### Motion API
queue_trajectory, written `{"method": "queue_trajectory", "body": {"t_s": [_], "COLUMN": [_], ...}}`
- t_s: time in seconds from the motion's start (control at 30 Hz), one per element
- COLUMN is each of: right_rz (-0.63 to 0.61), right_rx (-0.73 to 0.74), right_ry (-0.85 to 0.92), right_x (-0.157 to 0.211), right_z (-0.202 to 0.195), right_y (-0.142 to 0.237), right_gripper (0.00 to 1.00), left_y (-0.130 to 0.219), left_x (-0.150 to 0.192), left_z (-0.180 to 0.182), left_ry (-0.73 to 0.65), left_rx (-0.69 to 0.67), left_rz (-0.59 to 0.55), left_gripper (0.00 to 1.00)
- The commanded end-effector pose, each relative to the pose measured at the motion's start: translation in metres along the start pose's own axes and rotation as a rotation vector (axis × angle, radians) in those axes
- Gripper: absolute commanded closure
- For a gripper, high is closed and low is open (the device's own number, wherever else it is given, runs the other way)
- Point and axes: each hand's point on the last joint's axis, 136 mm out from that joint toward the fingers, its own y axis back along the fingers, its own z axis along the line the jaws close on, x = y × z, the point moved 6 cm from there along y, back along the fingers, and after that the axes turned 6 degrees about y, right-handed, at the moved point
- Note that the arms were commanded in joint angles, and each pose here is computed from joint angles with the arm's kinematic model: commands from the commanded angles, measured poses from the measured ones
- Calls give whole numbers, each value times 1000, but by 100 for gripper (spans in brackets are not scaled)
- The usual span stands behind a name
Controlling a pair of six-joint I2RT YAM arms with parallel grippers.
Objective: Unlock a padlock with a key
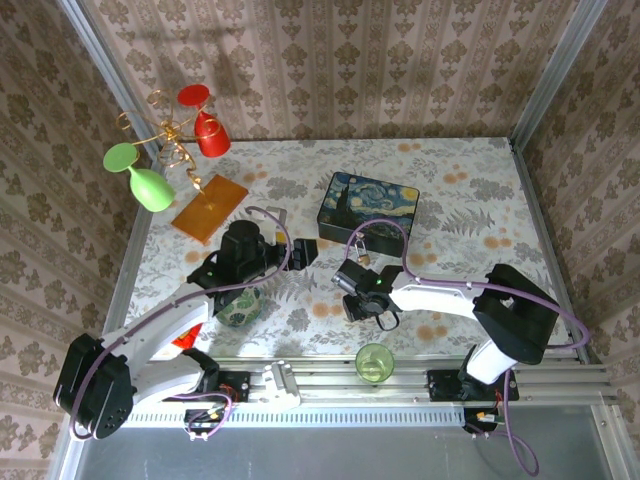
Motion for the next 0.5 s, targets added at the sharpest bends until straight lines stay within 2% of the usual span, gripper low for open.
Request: {"method": "queue_trajectory", "body": {"t_s": [0.0,0.47], "right_rz": [29,67], "right_rx": [58,66], "right_ry": [-19,-29], "right_x": [8,20], "right_z": [-5,2], "right_y": [-4,-9], "right_gripper": [57,66], "left_y": [-3,-6], "left_x": [1,4], "left_z": [-3,2], "left_ry": [17,21], "left_rx": [21,0], "left_rz": [-1,2], "left_gripper": [0,0]}}
